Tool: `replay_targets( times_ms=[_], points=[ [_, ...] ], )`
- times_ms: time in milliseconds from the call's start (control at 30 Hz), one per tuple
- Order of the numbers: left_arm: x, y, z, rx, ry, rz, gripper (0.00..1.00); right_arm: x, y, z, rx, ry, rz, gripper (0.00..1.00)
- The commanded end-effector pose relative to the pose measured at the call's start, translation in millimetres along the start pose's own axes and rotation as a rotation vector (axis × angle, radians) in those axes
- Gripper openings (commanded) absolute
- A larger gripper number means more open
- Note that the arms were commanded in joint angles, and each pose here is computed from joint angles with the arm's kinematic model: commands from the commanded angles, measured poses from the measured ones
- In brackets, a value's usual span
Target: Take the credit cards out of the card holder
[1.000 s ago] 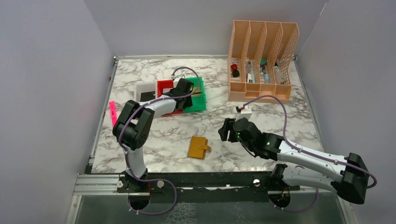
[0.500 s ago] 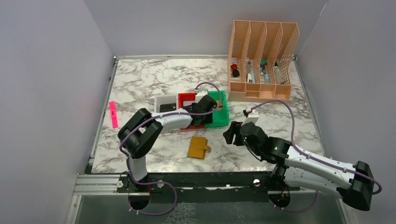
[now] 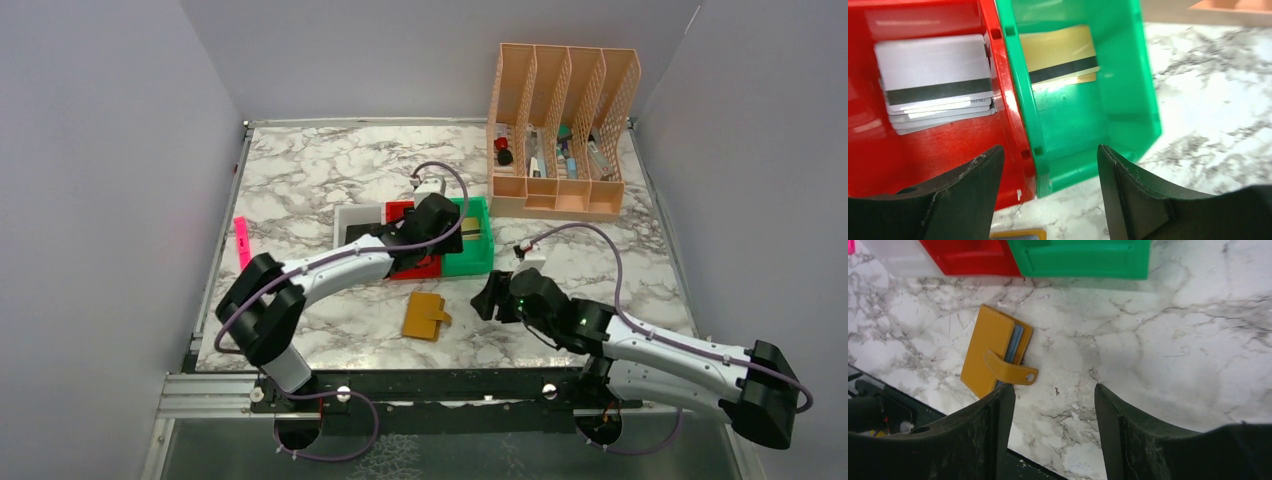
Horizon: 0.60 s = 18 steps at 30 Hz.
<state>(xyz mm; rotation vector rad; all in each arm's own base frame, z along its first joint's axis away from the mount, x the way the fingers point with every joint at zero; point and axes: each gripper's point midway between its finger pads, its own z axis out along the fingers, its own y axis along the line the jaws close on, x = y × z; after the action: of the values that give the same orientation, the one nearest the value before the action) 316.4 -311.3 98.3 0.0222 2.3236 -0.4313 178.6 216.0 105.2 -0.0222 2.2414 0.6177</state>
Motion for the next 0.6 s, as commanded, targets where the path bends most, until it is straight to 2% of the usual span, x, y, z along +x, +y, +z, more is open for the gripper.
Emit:
replay_targets(
  times_ms=[0, 200, 367, 567],
  points=[
    [-22.1, 2.1, -37.8, 0.041, -0.087, 0.04, 0.72, 18.8, 33.4, 9.4, -0.164, 0.083, 0.073, 0.63],
    [1.7, 33.3, -79.0, 0.08, -0.095, 0.033, 0.73, 45.8, 63.5, 19.6, -0.317, 0.191, 0.187, 0.63],
    [34.8, 50.9, -102.6, 0.162, -0.067, 0.034, 0.73, 63.3, 71.0, 25.6, -0.381, 0.24, 0.249, 0.75],
    [75.6, 69.1, -115.5, 0.23, -0.017, 0.017, 0.71, 73.5, 55.9, 43.4, -0.293, 0.244, 0.232, 0.81]
  ],
)
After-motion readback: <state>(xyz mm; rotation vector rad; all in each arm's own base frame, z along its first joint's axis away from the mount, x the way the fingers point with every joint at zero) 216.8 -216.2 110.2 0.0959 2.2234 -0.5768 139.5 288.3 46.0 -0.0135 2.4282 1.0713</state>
